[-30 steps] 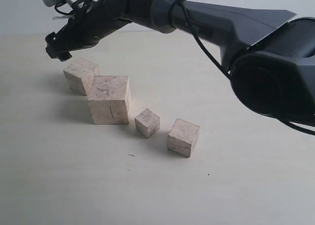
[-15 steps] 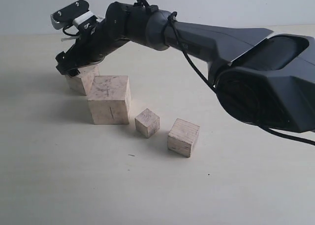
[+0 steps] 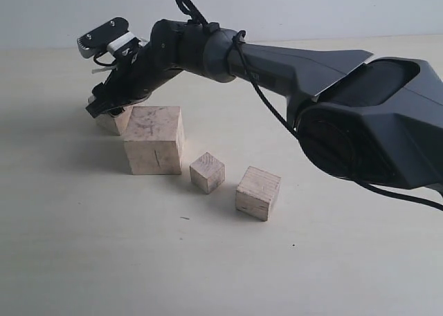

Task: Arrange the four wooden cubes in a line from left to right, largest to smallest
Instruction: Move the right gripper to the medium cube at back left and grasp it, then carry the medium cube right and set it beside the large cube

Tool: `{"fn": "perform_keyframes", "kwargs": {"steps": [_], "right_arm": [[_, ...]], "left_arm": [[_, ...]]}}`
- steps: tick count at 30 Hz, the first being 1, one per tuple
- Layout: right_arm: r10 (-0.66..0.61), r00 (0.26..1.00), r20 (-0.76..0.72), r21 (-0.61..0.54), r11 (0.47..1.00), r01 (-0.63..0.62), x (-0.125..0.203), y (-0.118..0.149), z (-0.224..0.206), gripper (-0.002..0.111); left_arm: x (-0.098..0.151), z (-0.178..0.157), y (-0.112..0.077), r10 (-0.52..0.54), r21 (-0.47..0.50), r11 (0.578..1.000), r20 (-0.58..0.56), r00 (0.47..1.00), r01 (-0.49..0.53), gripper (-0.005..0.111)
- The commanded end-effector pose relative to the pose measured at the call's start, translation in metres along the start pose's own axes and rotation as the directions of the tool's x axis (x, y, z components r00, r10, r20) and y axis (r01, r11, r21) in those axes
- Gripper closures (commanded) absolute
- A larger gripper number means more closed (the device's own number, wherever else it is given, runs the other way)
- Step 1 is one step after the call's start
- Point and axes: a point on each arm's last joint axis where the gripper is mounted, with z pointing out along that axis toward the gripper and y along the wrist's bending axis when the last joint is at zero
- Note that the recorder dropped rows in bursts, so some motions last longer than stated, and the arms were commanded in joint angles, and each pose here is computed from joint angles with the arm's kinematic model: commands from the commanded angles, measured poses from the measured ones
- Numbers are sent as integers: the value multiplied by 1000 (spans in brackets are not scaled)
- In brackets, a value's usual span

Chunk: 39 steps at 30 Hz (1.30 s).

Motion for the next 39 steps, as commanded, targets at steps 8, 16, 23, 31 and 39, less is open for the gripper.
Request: {"fn": "perform_keyframes", "kwargs": {"steps": [8, 16, 23, 31, 39], "right_arm": [[-59, 998, 24, -6, 998, 59, -21, 3, -22, 108], [-123, 992, 23, -68, 990, 124, -83, 3, -144, 108], [-128, 984, -121, 26, 991, 132, -76, -37, -194, 108], [-265, 947, -181, -9, 963, 268, -67, -69, -231, 108], [-353, 921, -168, -172, 930, 325, -37, -76, -224, 108]], "left_arm": [[0, 0, 0, 1, 6, 1000, 12, 1000, -1, 107], [0, 0, 0, 1, 6, 1000, 12, 1000, -1, 107], [0, 0, 0, 1, 6, 1000, 12, 1000, -1, 107], [0, 0, 0, 1, 6, 1000, 12, 1000, -1, 107], [0, 0, 0, 1, 6, 1000, 12, 1000, -1, 107]]}}
